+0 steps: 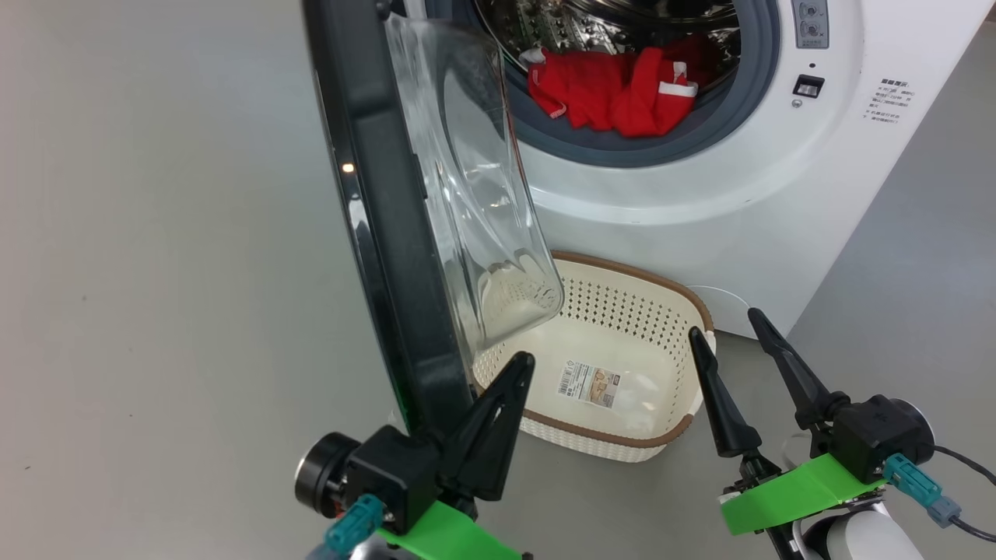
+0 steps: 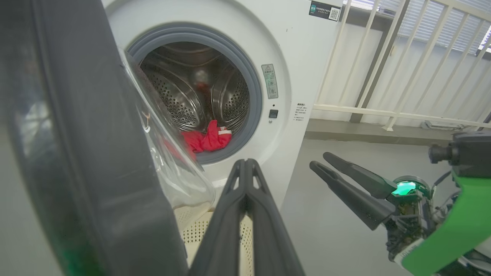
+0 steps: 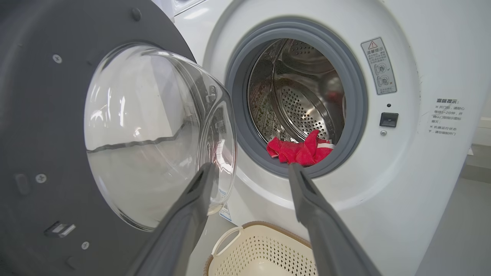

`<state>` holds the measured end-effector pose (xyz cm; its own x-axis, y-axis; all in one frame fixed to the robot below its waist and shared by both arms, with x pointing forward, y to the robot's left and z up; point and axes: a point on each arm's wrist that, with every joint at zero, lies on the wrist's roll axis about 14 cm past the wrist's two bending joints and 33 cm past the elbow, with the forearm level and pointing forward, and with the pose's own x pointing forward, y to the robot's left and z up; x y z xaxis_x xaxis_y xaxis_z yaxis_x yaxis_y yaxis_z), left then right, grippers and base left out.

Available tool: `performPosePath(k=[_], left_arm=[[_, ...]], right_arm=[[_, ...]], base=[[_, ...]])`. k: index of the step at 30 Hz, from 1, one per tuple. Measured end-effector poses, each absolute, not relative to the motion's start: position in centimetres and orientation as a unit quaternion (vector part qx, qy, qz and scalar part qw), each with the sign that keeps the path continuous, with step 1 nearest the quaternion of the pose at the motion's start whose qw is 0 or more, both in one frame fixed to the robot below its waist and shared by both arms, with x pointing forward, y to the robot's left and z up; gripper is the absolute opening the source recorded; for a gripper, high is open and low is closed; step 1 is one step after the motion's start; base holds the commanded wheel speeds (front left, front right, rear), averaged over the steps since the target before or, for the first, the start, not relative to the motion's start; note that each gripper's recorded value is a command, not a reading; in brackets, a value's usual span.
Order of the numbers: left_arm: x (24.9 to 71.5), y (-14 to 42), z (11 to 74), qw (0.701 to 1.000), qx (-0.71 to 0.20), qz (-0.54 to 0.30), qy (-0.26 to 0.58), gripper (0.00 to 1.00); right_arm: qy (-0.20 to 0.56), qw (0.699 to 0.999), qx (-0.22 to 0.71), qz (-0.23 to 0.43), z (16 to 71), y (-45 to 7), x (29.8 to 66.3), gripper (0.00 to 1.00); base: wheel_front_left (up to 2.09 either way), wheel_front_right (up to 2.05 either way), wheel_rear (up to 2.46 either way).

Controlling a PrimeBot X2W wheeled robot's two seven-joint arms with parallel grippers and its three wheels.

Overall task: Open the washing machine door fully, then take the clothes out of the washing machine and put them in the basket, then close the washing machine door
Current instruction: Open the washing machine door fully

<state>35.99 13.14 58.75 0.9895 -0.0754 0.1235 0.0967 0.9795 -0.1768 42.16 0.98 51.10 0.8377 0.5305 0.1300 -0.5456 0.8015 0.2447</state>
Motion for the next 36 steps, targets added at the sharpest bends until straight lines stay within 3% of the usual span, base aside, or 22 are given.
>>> performPosePath(k=[24, 36], left_arm=[[34.4, 17.9, 56.5, 0.996, -0.069, 0.046, -0.021, 0.0], [32.7, 23.5, 55.8, 0.989, -0.05, 0.138, -0.016, 0.0]], right_arm=[[-0.032, 0.94, 0.138, 0.311, 51.7, 3.0, 41.7, 1.0], [-0.029, 0.936, 0.14, 0.322, 51.8, 3.8, 41.8, 1.0]], base=[[0.0, 0.0, 0.0], [0.0, 0.0, 0.0]])
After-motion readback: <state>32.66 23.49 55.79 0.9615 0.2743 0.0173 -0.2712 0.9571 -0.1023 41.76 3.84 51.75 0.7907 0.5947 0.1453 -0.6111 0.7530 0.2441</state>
